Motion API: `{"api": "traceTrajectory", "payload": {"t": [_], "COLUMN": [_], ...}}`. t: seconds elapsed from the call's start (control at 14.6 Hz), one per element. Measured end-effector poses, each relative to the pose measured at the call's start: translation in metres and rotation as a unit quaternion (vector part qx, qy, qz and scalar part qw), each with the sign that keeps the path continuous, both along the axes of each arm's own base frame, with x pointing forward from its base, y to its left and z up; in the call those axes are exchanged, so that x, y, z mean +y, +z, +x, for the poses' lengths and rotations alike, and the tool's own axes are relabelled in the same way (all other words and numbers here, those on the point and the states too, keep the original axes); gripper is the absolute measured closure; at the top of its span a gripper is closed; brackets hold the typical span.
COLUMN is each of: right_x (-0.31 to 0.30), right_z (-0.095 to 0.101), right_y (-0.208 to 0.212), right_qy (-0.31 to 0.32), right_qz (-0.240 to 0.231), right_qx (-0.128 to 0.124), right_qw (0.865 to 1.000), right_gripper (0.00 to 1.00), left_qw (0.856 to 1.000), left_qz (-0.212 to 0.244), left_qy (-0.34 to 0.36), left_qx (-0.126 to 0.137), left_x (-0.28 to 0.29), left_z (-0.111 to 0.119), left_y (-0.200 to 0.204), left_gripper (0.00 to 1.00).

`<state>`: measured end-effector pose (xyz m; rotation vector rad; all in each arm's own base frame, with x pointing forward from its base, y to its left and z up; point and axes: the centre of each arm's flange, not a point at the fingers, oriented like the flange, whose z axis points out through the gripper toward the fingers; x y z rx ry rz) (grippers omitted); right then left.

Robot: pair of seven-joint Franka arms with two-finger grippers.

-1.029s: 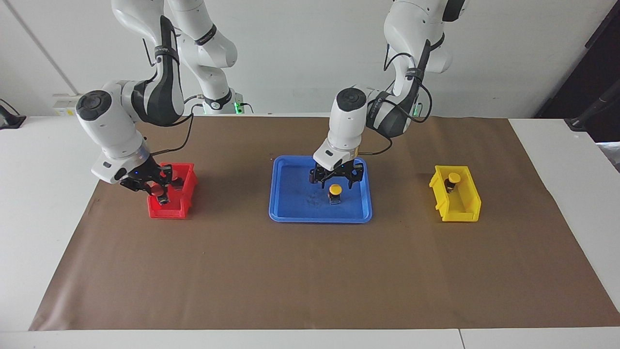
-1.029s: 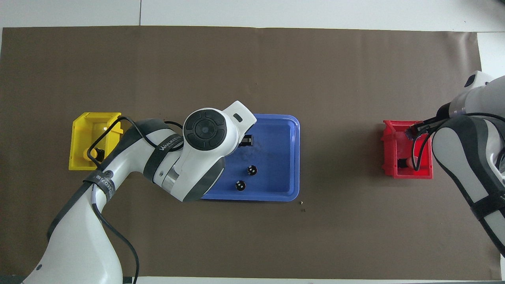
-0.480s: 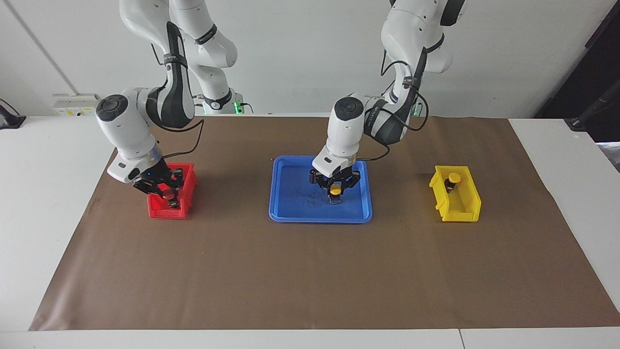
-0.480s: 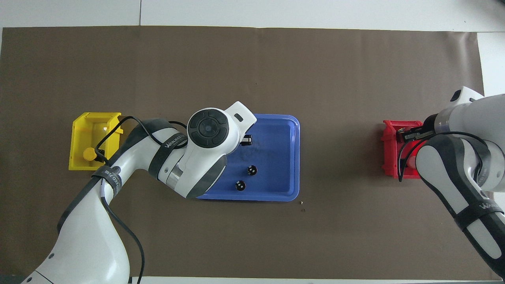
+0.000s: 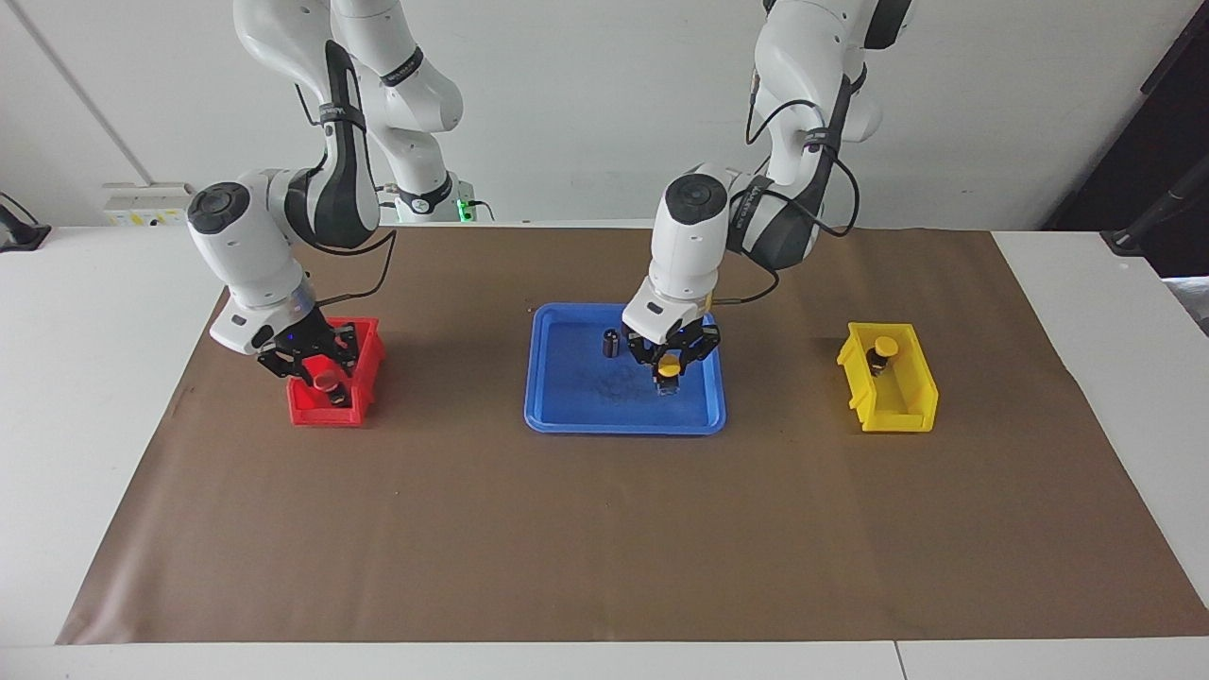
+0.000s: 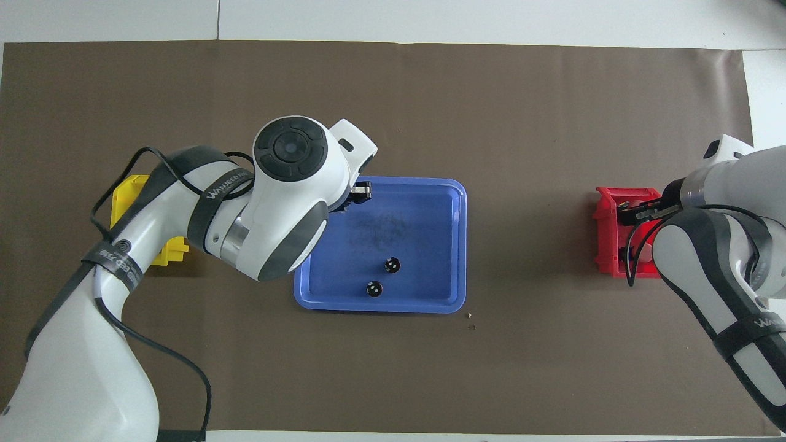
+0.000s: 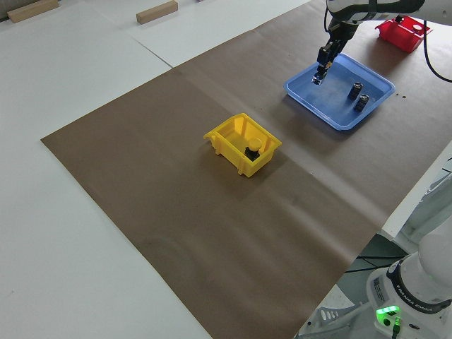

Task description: Sort red and yellow buttons by color

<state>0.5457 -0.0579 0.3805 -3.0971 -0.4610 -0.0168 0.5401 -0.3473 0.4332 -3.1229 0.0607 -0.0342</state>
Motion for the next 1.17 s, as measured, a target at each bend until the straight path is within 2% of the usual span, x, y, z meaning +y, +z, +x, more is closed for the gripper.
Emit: {"api": "traceTrajectory", "payload": {"t": [0.27,0.48,0.62,0.82,0.96,1.17], "right_x": [-0.002,0.001,0.001,0.001,-0.001,-0.005], "right_z": [0.016,0.024,0.022,0.016,0.015,0.016], "right_y": [0.052,0.114,0.168,0.241,0.25,0.242], "right_qy": [0.003,0.005,-0.017,-0.05,-0.058,-0.064], "right_qz": [0.002,0.002,0.002,-0.003,-0.009,-0.012], "right_qx": [0.016,0.022,0.028,-0.002,-0.002,0.009], "right_qw": [1.0,1.0,0.999,0.999,0.998,0.998], "right_gripper": [0.29,0.01,0.0,0.0,0.0,0.0], "left_qw": [1.0,0.998,0.996,0.992,0.99,0.99], "left_qz": [0.006,-0.007,-0.009,-0.011,-0.012,-0.01], "left_qy": [-0.024,-0.056,-0.086,-0.123,-0.134,-0.138], "left_qx": [0.011,0.021,0.025,0.036,0.042,0.03], "left_x": [0.161,0.251,0.288,0.32,0.327,0.329], "left_z": [0.058,0.075,0.078,0.077,0.072,0.059], "left_y": [0.041,0.044,0.04,0.029,0.021,0.001], "left_gripper": [0.59,0.59,0.59,0.59,0.59,0.59]}}
